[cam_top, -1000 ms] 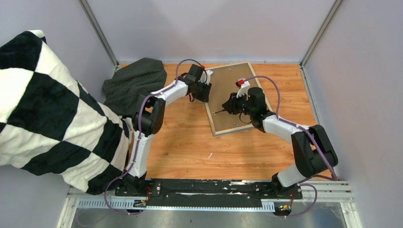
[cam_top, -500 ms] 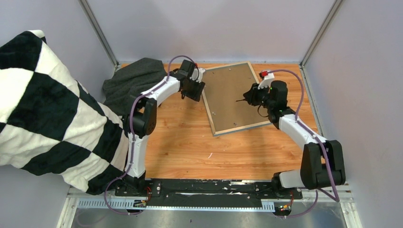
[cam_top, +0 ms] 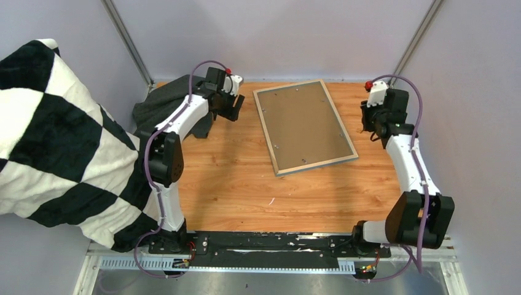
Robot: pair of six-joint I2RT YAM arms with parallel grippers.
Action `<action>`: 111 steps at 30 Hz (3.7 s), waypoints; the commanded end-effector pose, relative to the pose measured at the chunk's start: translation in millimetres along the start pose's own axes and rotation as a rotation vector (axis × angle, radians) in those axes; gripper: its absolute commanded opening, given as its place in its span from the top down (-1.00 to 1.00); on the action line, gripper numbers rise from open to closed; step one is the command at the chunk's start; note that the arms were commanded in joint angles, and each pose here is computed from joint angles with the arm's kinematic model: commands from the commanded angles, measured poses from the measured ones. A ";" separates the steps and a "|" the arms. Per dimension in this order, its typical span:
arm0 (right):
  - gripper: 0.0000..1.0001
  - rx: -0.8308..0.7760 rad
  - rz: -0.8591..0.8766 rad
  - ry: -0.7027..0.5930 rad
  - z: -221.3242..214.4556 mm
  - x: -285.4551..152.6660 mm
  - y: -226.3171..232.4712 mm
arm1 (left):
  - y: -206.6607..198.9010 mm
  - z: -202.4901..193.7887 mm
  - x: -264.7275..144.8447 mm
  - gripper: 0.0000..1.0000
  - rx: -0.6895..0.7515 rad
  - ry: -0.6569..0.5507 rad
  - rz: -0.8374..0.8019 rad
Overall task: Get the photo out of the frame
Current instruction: Place the screwdriver at the center of the board, then turn over the photo frame at the center of the board.
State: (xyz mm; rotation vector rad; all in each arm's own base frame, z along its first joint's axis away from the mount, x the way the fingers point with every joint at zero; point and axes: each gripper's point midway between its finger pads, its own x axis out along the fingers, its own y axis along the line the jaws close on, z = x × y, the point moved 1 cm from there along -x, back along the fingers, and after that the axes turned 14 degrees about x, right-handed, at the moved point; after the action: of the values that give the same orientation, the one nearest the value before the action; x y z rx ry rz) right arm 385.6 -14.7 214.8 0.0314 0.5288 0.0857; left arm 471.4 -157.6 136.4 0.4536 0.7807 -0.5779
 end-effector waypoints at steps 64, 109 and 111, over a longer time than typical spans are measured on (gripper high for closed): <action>-0.69 0.132 -0.176 0.634 -89.1 65.7 -100.9 | -65.0 -125.4 -86.2 -1.00 0.238 0.061 -0.185; -0.30 -0.194 0.300 0.544 -117.9 127.5 322.8 | 21.0 -112.7 -130.8 -1.00 0.204 -0.158 0.157; -0.21 -0.202 0.299 0.558 -126.0 128.3 324.8 | 30.2 -104.1 -134.6 -1.00 0.222 -0.187 0.208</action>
State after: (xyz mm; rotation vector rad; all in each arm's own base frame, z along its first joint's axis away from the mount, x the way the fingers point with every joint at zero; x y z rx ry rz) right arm 417.9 310.9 69.7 -0.0970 1.0443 0.4549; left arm 339.7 -40.1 153.0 0.5905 0.6170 -0.5808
